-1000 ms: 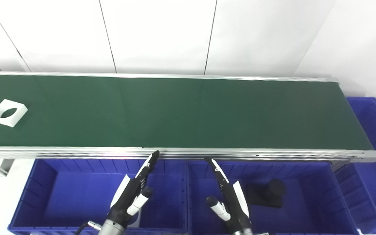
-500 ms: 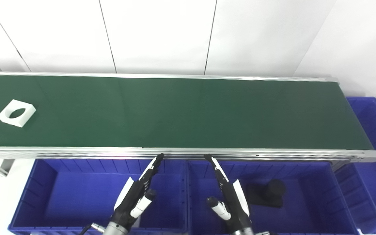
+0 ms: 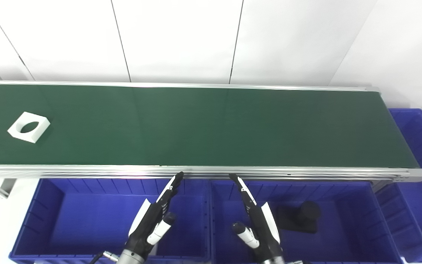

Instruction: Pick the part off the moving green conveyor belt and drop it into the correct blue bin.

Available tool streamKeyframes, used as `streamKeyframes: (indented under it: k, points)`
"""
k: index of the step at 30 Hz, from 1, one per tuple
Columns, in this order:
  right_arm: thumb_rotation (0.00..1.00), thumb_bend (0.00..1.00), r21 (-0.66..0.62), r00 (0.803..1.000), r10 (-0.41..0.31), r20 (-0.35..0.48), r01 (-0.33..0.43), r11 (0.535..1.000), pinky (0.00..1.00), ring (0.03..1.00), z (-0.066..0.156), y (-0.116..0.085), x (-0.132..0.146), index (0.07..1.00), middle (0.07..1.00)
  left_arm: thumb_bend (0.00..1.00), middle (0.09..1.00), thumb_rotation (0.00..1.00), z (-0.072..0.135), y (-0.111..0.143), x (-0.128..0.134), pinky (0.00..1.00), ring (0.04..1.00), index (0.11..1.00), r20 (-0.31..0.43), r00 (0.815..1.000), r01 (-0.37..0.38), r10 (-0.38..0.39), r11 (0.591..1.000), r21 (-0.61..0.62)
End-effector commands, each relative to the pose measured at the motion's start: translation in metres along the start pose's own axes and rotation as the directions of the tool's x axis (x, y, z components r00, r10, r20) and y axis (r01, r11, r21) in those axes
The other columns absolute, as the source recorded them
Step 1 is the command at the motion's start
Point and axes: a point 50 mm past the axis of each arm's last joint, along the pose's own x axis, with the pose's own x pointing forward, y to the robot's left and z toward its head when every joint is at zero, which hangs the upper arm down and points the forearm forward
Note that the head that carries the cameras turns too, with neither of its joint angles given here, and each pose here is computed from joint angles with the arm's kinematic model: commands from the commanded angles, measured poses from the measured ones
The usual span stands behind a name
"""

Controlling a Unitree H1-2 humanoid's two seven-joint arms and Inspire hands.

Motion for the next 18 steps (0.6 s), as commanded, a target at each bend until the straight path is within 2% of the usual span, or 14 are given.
streamKeyframes:
  k: [1, 18]
  points:
    - [1.0, 0.93, 0.014, 0.997, -0.008, 0.076, 0.007, 1.0, 0.98, 0.987, 0.0091, -0.0008, 0.0058, 0.948, 0.974, 0.8, 1.0, 1.0, 0.0086, 0.0035, 0.0055, 1.0, 1.0, 0.979, 0.059, 0.998, -0.01, 0.01, 1.0, 0.006]
    - [1.0, 0.92, 0.011, 0.997, -0.011, 0.071, 0.01, 1.0, 0.96, 0.972, 0.0078, 0.0007, 0.0057, 0.937, 0.966, 0.81, 1.0, 1.0, 0.0077, 0.0037, 0.0049, 1.0, 1.0, 0.973, 0.056, 0.998, -0.008, 0.007, 1.0, 0.014]
